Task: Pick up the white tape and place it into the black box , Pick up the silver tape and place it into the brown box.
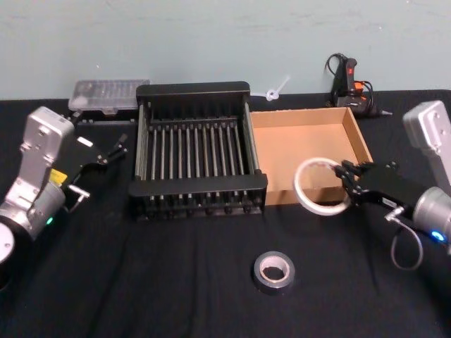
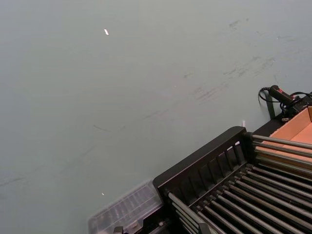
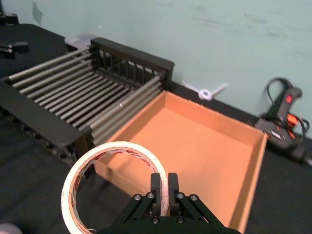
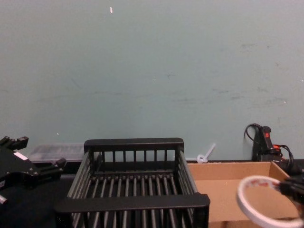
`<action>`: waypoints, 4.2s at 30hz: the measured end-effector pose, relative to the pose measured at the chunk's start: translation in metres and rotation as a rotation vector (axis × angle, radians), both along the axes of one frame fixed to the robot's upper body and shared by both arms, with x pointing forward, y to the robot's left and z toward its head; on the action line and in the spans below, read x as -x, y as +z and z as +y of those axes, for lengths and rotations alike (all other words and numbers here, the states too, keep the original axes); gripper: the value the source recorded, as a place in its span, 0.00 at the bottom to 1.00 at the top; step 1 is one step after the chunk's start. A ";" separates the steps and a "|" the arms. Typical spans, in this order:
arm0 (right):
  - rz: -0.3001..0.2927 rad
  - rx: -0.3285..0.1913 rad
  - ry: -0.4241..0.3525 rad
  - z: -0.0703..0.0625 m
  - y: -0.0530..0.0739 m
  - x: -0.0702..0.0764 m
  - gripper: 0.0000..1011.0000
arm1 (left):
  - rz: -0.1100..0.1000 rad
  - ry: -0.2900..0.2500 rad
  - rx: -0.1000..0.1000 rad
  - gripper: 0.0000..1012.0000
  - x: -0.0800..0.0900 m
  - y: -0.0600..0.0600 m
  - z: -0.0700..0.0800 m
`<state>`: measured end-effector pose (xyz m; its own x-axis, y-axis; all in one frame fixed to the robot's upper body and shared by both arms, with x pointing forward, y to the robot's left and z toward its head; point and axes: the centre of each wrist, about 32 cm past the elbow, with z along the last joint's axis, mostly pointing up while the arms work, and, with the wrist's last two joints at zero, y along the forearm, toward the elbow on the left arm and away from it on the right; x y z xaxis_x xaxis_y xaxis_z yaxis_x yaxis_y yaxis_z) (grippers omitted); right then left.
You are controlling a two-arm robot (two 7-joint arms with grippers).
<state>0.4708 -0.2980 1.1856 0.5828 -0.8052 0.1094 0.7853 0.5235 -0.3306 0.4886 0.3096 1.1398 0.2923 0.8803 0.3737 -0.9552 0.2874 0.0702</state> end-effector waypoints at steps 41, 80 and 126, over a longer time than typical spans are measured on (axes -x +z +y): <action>-0.080 0.006 0.166 0.084 0.014 -0.082 0.09 | 0.000 0.000 0.000 0.99 0.000 0.000 0.000; -0.094 0.022 0.222 0.118 0.014 -0.111 0.12 | 0.000 0.000 0.000 0.99 0.000 0.000 0.000; -0.105 0.012 0.185 0.111 0.021 -0.103 0.99 | 0.000 0.000 0.000 0.99 0.000 0.000 0.000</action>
